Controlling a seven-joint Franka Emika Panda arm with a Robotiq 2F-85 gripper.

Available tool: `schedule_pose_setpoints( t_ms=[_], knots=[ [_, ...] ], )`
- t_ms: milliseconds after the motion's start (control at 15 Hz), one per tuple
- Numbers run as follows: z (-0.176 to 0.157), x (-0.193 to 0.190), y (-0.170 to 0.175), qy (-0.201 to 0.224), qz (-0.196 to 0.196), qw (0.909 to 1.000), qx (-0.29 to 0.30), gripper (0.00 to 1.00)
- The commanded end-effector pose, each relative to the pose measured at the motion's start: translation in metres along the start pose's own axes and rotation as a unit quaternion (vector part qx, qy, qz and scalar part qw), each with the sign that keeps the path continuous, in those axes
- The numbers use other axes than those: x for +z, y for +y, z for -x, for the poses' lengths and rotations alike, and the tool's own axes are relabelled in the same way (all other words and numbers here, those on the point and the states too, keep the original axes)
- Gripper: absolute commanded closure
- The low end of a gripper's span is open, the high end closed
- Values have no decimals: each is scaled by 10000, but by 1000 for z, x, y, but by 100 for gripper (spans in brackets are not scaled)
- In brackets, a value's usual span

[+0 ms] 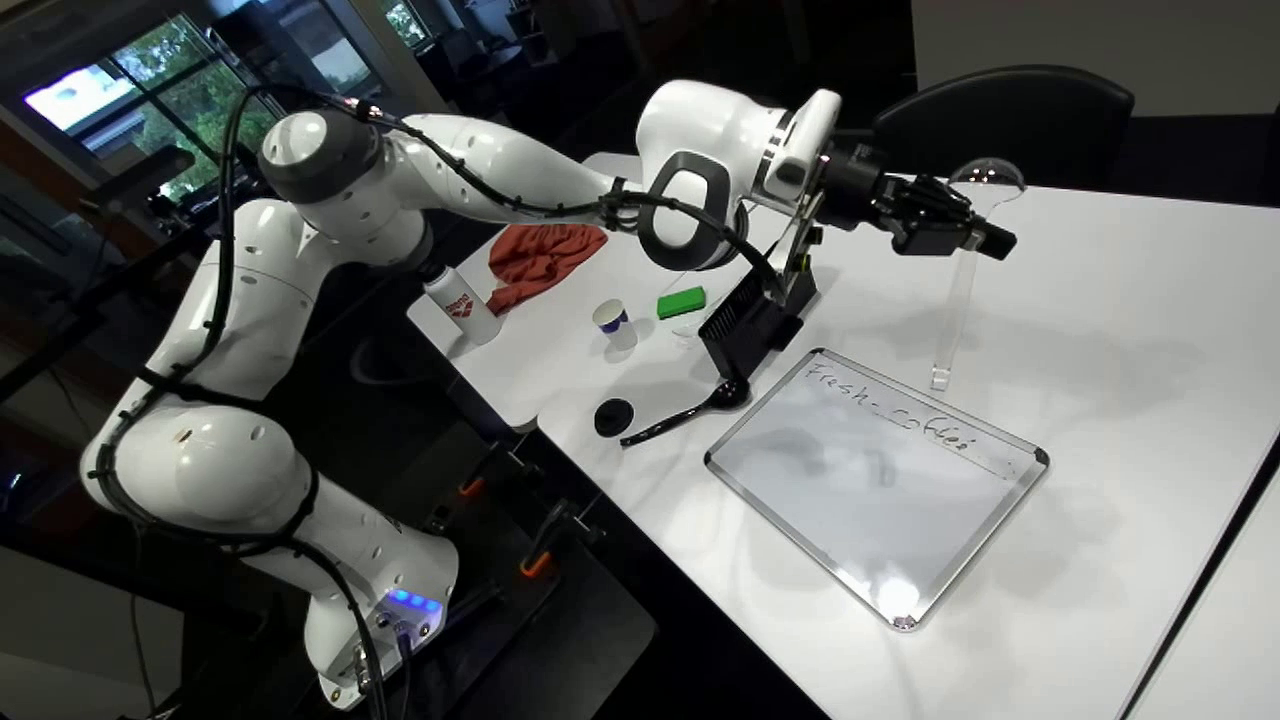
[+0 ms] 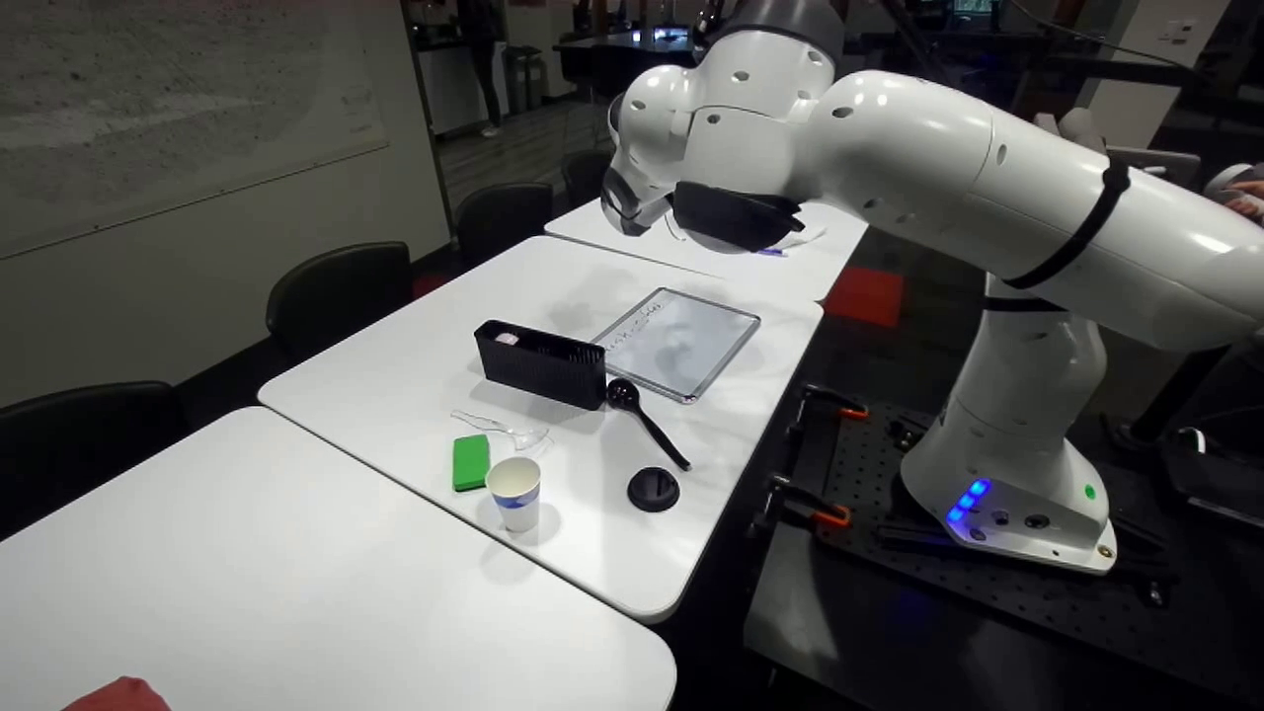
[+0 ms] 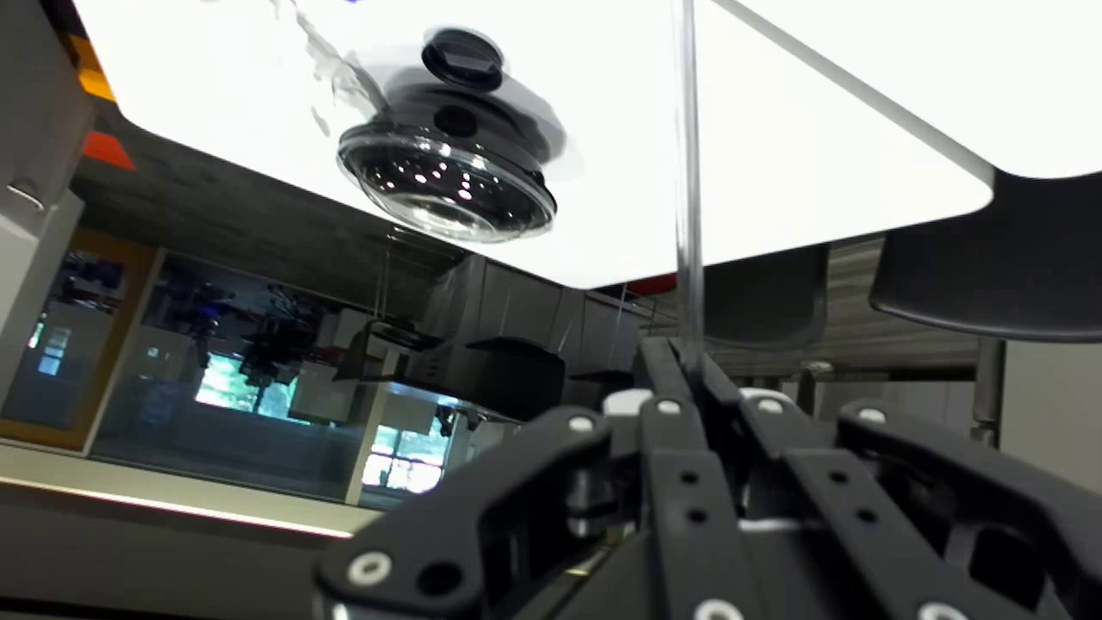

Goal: Remove the spoon and ladle from the rack, put them on the table, and then move the rack to the right

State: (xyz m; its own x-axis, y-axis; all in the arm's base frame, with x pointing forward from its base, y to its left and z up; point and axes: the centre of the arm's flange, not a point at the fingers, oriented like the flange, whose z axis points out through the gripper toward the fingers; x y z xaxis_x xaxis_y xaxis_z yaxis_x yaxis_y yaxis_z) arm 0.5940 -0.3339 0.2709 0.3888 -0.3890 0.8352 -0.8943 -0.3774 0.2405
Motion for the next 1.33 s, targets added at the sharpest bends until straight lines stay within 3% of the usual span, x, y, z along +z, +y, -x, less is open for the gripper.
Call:
schedule_pose_setpoints(
  t_ms=[0, 200, 267, 333, 467, 800, 1000, 1267],
  knots=[
    [3, 44, 15, -562, 216, 9980, 209, 99],
    [13, 69, 29, -851, 596, 9946, 70, 99],
    [18, 65, 23, -668, 989, 9926, -227, 99],
    [22, 66, 37, -715, 635, 9954, -58, 96],
    [21, 69, 39, -694, 848, 9939, -152, 96],
    [25, 67, 31, -619, 869, 9940, -232, 99],
    [14, 96, 39, -1194, 905, 9876, -467, 99],
    [-3, 136, 61, -2046, 790, 9726, -767, 99]
  ],
)
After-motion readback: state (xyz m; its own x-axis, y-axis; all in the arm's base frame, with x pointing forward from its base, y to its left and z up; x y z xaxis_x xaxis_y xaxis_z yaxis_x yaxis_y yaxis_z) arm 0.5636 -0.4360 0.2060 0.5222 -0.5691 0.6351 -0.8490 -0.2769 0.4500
